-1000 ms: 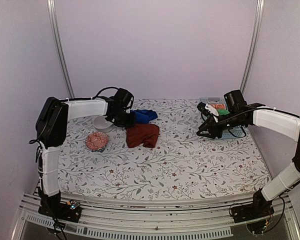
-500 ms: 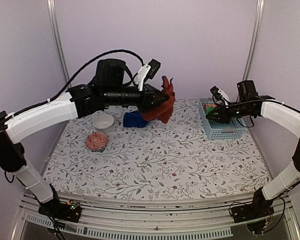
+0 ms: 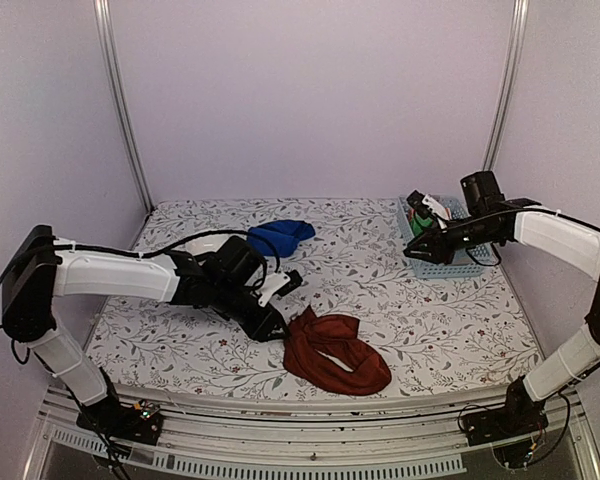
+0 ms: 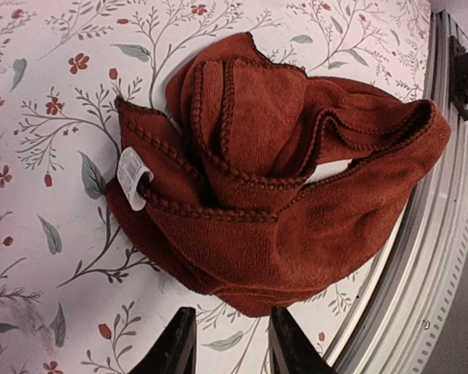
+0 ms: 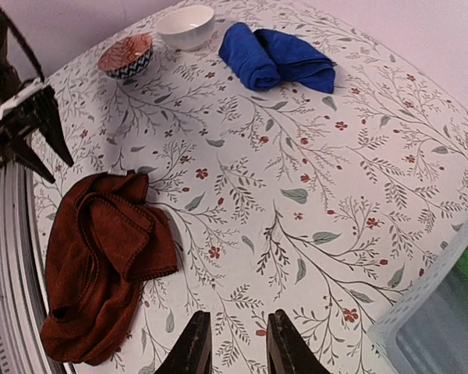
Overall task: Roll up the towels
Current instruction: Place the towel at the center of the board, then adjust the towel at the center of the board.
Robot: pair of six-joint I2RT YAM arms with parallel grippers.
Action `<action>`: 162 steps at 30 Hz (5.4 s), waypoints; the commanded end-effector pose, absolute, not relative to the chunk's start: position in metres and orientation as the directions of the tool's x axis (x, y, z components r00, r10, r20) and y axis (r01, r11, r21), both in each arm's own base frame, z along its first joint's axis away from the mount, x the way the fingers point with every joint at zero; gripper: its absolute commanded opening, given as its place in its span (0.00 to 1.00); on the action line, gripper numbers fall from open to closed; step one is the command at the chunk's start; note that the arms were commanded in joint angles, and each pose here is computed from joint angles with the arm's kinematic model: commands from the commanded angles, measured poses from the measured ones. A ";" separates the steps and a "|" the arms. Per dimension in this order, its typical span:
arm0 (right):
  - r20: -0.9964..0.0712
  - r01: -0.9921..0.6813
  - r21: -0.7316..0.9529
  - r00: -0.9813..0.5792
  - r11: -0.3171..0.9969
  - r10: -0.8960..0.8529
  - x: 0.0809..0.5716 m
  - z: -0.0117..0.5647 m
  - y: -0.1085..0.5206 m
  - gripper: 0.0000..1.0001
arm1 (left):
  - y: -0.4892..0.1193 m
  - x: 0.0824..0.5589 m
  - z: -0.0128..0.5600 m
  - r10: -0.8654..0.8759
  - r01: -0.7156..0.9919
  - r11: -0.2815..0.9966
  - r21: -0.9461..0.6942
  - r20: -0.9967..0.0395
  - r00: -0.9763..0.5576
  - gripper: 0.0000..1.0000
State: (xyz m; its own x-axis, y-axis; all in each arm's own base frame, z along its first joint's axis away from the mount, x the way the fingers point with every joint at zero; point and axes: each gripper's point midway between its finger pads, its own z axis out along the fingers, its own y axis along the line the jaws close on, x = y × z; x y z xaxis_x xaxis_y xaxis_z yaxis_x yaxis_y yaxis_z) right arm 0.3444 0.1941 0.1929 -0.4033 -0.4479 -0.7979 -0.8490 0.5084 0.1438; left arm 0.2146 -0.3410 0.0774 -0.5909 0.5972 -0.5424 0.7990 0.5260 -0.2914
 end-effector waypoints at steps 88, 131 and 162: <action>-0.638 -0.992 0.105 -0.116 0.063 -0.761 0.163 0.162 0.212 0.35 | -0.262 0.287 0.189 0.007 0.477 0.729 -0.491 -0.691 -0.722 0.00; -0.589 -0.927 -0.016 -0.294 0.375 -0.753 0.302 0.131 0.180 0.34 | -0.113 0.226 0.230 -0.226 0.177 0.915 -0.363 -0.824 -0.519 0.00; -0.418 -0.903 -0.324 -0.130 0.281 -0.899 0.388 0.043 0.232 0.44 | -0.181 0.296 0.158 -0.105 0.252 0.907 -0.338 -0.760 -0.641 0.00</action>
